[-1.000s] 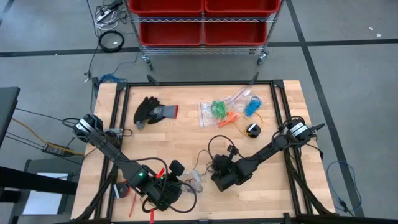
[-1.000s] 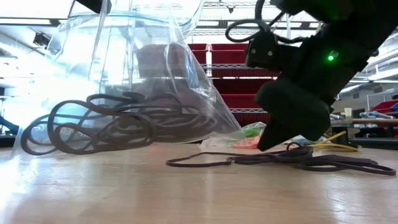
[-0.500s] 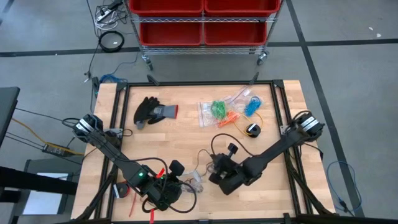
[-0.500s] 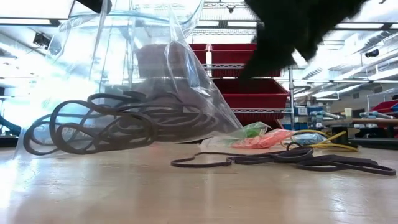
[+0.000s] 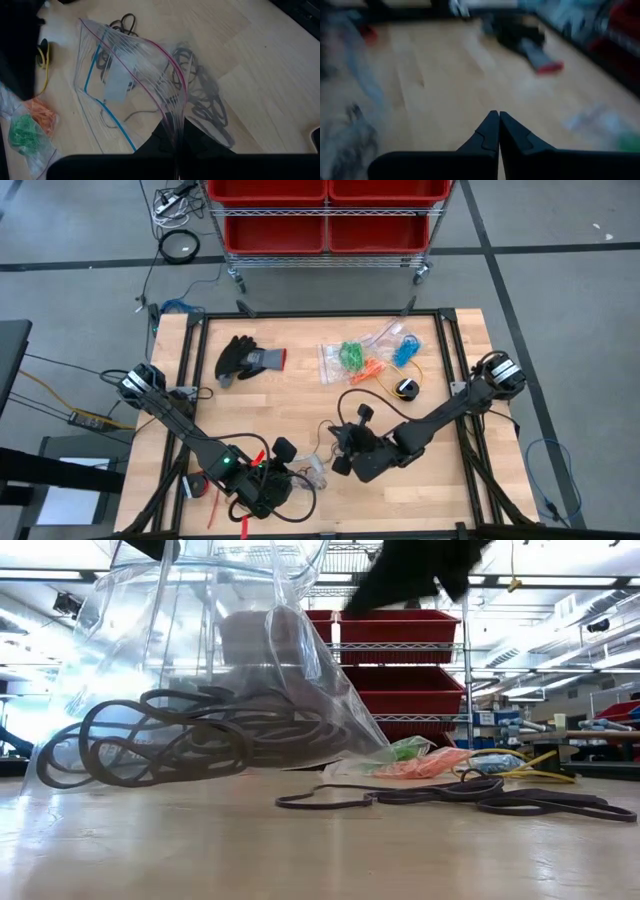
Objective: Sort rubber bands
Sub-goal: Put the black rubber band into the transparent zip bag
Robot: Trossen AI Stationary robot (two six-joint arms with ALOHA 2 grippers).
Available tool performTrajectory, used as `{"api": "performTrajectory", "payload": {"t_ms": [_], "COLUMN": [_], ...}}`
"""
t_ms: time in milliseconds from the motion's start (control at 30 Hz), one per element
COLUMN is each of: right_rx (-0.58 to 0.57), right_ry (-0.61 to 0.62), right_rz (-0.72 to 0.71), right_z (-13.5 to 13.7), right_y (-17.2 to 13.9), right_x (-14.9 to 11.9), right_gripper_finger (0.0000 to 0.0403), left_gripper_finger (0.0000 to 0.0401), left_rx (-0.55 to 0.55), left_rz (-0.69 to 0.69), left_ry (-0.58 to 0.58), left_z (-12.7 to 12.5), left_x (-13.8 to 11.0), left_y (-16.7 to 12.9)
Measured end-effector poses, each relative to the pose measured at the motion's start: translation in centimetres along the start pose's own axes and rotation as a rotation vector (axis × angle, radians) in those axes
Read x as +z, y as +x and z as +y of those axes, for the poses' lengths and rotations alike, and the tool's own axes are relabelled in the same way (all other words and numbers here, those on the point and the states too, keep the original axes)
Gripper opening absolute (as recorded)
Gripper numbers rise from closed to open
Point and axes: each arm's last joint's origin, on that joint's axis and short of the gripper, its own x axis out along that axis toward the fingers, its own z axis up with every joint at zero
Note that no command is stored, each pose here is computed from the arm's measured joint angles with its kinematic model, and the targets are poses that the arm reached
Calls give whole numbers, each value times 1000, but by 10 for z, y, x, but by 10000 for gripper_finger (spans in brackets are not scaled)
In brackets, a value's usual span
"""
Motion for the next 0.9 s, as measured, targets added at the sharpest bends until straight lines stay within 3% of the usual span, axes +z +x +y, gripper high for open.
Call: {"api": "performTrajectory", "payload": {"t_ms": [167,367,633,767,900], "right_rx": [-22,-33,-97,-80,-23], "right_ry": [65,56,235,323,319], "right_rz": [149,215,236,197,180], "right_z": [-9,-10,-32,-40,-42], "right_y": [4,10,29,39,51], "right_x": [-16,-36,-84,-98,-108], "right_gripper_finger": [23,79,143,152,153], "left_gripper_finger": [2,2,2,2,2], "left_rx": [0,5,4,2,3], "left_rz": [0,-2,-4,-4,-4], "left_ry": [0,-4,-8,-8,-8], "left_z": [0,1,2,2,2], "left_x": [0,0,0,0,0], "left_y": [0,0,1,1,1]}}
